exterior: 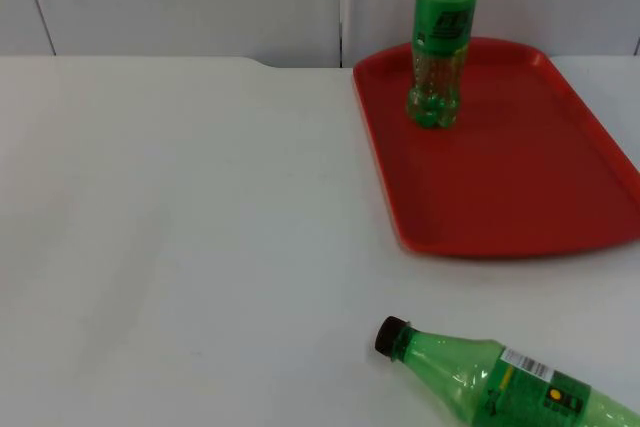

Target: Place the bottle upright on the tray.

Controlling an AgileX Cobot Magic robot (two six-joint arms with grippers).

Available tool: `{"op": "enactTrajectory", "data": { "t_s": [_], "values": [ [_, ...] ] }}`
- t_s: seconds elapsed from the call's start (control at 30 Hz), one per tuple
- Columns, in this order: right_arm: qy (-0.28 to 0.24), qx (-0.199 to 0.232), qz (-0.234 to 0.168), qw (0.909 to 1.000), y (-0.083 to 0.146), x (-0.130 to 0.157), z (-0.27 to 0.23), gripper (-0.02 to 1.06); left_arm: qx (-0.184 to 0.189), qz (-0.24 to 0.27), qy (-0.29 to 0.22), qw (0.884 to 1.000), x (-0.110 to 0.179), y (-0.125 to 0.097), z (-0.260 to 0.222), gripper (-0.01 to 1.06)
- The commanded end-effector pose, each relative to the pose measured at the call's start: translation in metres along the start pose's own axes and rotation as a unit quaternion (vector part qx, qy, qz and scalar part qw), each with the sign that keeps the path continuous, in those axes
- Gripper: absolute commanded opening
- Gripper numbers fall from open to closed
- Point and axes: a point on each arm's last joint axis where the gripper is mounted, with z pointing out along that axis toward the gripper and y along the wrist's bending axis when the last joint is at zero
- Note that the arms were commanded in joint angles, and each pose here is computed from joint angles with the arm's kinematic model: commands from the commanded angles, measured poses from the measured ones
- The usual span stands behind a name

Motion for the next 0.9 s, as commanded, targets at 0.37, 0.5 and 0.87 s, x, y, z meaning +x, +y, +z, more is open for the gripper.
{"op": "enactTrajectory", "data": {
  "t_s": [0.37, 0.5, 0.87],
  "values": [
    [-0.004, 0.004, -0.001, 1.0, 0.0, 0.0, 0.0, 1.05, -0.01, -0.026, 0.005, 1.0, 0.026, 0.007, -0.058, 1.05],
    [-0.004, 0.004, -0.001, 1.0, 0.0, 0.0, 0.0, 1.05, -0.009, -0.033, -0.005, 0.999, 0.037, 0.008, -0.072, 1.05],
    [-0.004, 0.004, -0.001, 1.0, 0.0, 0.0, 0.0, 1.05, -0.017, -0.027, -0.036, 0.999, 0.057, 0.015, -0.122, 1.05]
  ]
}}
